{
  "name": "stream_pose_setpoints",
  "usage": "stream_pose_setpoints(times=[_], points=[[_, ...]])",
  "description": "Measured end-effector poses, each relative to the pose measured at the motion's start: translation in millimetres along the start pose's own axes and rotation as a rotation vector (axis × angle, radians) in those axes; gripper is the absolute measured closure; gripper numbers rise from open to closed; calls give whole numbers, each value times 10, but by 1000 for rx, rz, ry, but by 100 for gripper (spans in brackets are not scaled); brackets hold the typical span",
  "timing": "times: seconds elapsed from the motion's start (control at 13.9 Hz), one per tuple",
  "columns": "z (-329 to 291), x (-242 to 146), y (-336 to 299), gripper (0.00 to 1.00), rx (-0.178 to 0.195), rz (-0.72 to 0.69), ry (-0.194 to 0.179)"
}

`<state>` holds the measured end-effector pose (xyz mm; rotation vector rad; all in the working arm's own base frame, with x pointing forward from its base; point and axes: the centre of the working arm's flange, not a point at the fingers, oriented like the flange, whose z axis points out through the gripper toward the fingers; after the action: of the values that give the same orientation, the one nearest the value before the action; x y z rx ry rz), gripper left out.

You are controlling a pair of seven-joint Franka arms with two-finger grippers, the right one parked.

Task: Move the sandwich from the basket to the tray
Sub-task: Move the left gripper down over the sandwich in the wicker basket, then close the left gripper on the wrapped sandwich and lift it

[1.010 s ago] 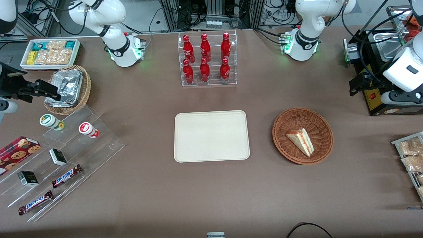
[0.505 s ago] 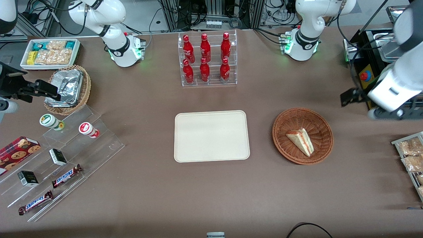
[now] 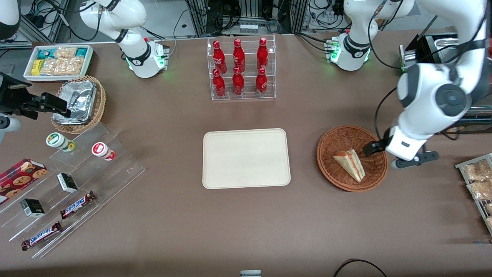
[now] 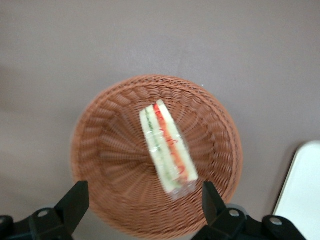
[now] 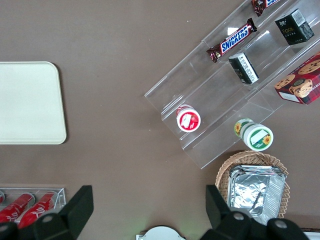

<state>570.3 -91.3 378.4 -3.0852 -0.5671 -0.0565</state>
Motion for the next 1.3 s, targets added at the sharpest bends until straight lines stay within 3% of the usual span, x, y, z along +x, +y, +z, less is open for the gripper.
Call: stream_pose_setpoints(times=[0.22, 0.43, 0.87, 1.08, 1.3], points=[[442, -288, 94, 0, -54, -183, 61], [761, -432, 87, 0, -50, -253, 47], [1251, -429, 130, 4, -57, -261, 43], [1184, -385, 151, 38, -59, -261, 49], [814, -296, 190, 65, -1, -234, 27]])
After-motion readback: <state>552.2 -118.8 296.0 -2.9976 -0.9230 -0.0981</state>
